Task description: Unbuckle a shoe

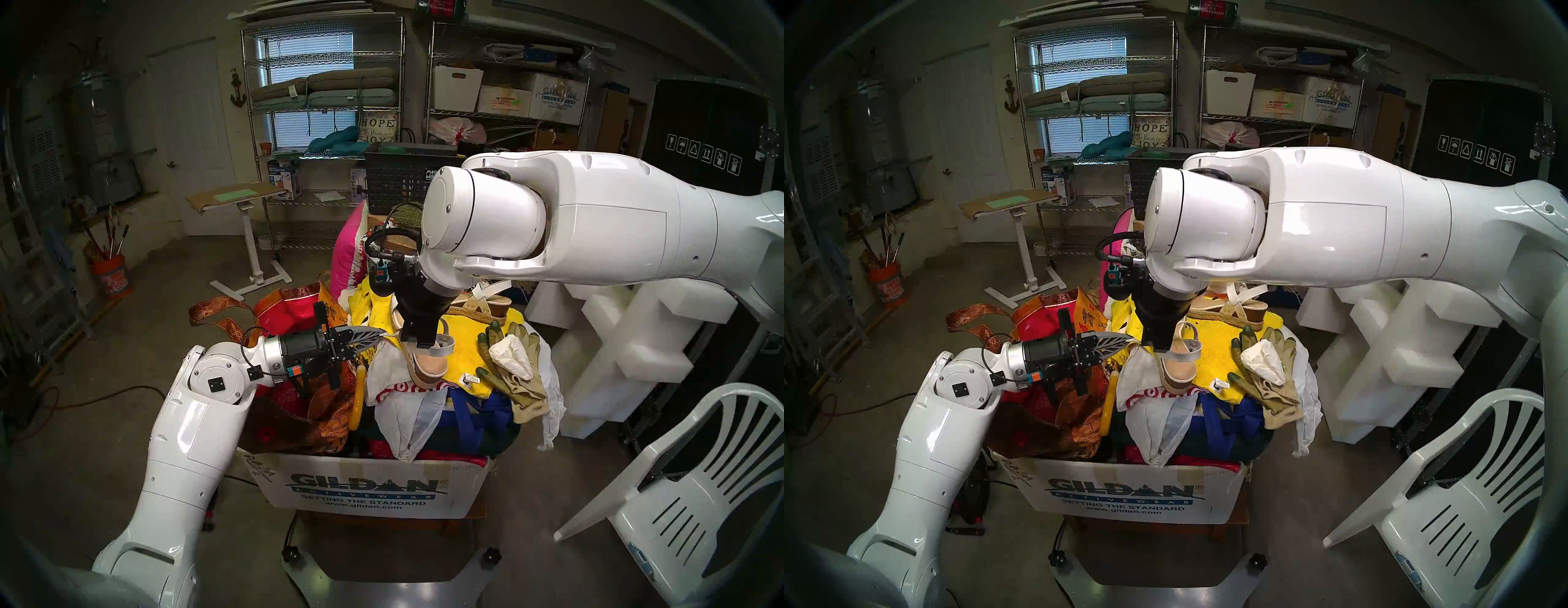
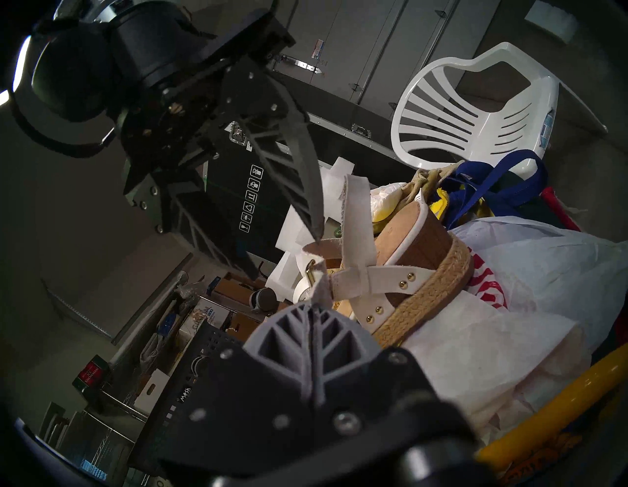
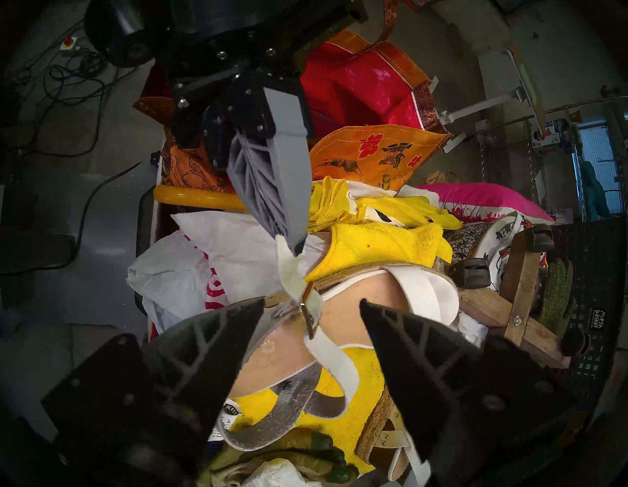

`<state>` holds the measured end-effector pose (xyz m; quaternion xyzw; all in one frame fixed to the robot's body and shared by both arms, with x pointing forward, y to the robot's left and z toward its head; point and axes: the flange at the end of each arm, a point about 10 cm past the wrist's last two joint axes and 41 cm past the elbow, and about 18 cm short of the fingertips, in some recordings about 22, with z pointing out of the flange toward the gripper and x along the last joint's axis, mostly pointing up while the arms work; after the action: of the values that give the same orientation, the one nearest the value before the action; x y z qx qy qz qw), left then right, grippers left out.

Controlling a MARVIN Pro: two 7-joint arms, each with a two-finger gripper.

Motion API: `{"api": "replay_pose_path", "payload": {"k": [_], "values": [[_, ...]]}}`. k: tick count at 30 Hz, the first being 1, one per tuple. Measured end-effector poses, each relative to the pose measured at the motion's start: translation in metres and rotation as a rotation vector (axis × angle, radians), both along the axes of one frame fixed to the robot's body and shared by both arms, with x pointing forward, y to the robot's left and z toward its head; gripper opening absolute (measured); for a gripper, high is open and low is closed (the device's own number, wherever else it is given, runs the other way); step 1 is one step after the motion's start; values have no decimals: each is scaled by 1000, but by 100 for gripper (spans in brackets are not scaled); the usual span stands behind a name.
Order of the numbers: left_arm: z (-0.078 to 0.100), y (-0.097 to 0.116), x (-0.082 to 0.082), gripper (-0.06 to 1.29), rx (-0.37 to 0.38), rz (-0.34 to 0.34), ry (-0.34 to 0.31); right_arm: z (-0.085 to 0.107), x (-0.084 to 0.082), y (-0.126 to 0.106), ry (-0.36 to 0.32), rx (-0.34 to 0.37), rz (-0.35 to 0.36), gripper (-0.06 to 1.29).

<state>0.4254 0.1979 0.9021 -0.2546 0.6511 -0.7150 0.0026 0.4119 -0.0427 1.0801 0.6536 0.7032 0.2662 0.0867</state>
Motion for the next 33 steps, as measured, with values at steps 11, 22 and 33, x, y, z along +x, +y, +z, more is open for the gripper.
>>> {"api": "replay_pose_path", "payload": {"k": [11,22,33], "values": [[12,7,4,-2,47,15,-99,12,14,-25,129,176,-48,83],[6,0,2,-2,136,-2,-125,-8,42,-48,249,323,-70,83],[8,-3,3,-2,181,6,-186,-22,58,-54,303,329,-65,103]]}}
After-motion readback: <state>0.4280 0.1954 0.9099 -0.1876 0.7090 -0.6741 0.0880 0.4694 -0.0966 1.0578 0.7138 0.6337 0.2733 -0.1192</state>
